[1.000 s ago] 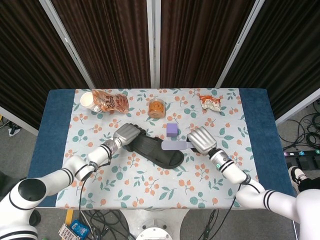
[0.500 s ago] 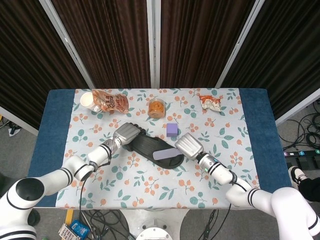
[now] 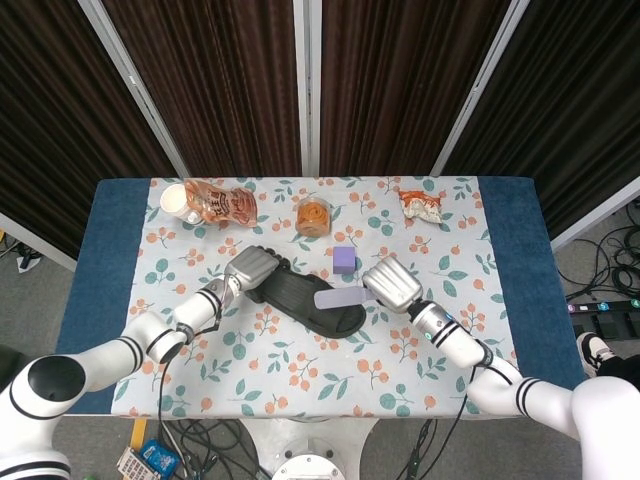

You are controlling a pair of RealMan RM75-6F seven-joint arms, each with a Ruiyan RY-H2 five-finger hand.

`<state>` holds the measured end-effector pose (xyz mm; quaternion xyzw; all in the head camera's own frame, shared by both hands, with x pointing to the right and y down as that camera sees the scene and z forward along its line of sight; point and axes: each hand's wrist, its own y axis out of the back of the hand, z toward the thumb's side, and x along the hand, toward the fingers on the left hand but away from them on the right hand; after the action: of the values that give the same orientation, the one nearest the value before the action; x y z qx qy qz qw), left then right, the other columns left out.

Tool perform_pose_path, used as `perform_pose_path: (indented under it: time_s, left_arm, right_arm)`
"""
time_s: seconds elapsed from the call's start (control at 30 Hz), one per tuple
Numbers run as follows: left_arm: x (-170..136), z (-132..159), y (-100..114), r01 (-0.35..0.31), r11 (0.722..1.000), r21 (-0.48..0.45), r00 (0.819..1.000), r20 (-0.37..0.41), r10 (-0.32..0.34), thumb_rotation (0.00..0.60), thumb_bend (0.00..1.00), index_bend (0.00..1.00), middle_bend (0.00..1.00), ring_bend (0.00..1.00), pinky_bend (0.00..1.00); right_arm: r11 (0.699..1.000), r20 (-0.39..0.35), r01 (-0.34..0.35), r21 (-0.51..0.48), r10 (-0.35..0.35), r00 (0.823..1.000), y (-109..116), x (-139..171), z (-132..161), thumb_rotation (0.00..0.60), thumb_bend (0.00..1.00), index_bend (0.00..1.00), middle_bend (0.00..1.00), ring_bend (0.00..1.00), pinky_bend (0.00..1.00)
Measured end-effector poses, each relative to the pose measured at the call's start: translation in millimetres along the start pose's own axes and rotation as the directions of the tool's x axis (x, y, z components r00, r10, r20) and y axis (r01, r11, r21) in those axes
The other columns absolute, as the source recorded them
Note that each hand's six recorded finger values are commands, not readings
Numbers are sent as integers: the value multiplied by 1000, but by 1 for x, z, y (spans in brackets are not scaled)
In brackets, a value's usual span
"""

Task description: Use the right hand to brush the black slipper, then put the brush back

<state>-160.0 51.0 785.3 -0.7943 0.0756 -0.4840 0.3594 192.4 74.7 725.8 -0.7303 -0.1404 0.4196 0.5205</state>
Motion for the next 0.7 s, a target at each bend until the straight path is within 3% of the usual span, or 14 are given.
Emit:
perform_pose_path:
  time_s: [0.23,0.5,0.57,0.7]
  left_arm:
    - [-1,-1,1,2,1000,3,1000,-4,-2,600,246,409,416,251,287]
    - [-1,-3,-1,5,1000,6,1000,-11,-5,600,246,409,416,251,287]
    - [-1,-3,-1,6,1000,6,1000,-12,-6,600,247,408,416,251,288]
    - [-1,-3,-1,7,1000,8,1000,-11,-7,600,246,408,416,251,287]
  right_arm:
    - [994,3,-87,66,87,996,-25,-26,11,600,492,1000,1000,1000,1000]
    - [982,-81,-160,99,168,982,-41,4,19,600,491,1000,1000,1000,1000]
    - [983,-91,-156,98,165,982,-37,13,16,600,491,1000,1000,1000,1000]
    - [996,-72,-89,30,91,993,-17,13,8,600,491,1000,1000,1000,1000]
